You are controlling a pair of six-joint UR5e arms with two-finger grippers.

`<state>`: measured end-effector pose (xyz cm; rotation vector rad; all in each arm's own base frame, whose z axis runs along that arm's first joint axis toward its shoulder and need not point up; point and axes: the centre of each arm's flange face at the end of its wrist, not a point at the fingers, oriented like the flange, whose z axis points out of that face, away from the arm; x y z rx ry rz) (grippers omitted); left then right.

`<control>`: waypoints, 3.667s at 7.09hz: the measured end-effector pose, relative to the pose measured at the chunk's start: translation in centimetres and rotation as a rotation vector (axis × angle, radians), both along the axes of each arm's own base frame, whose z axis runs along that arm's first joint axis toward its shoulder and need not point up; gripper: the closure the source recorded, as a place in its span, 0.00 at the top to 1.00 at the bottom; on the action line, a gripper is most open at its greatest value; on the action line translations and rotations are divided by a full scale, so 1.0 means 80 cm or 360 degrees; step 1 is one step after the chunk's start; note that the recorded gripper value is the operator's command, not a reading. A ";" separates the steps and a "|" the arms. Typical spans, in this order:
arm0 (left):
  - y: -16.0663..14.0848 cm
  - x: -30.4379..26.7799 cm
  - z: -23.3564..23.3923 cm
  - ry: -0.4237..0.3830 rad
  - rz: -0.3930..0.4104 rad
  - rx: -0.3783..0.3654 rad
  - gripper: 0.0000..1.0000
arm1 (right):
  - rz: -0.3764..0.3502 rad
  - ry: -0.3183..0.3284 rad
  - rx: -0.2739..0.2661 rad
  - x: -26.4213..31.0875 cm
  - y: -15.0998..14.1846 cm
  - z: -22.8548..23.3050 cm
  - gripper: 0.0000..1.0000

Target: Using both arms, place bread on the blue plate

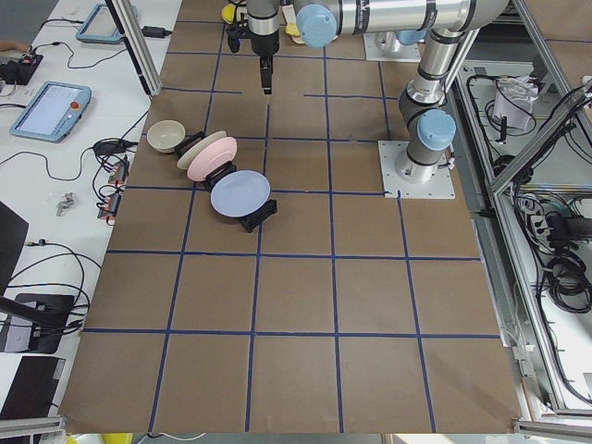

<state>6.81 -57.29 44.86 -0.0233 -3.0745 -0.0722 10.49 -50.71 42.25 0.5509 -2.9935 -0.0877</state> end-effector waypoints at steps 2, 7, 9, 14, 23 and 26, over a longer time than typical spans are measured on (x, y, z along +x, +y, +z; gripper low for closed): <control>-0.046 0.123 -0.068 0.0134 -0.0025 0.0058 1.00 | 0.0042 -0.0009 0.0087 -0.116 0.015 -0.092 1.00; -0.121 0.268 -0.247 0.0357 -0.0209 0.0165 1.00 | -0.0024 -0.0117 -0.0048 -0.188 0.112 -0.263 0.96; -0.125 0.284 -0.286 0.0429 -0.0221 0.0182 0.87 | -0.0027 -0.0172 -0.0125 -0.173 0.135 -0.289 0.34; -0.127 0.270 -0.322 0.0584 -0.0187 0.0260 0.22 | -0.0084 -0.0123 -0.0094 -0.189 0.101 -0.244 0.11; -0.110 0.270 -0.226 0.0551 -0.0204 0.0291 0.13 | -0.0394 -0.0109 0.0074 0.093 0.037 0.061 0.10; -0.061 0.215 -0.134 0.0506 -0.0238 0.0372 0.13 | -0.0436 -0.0103 0.0074 0.096 0.039 0.060 0.11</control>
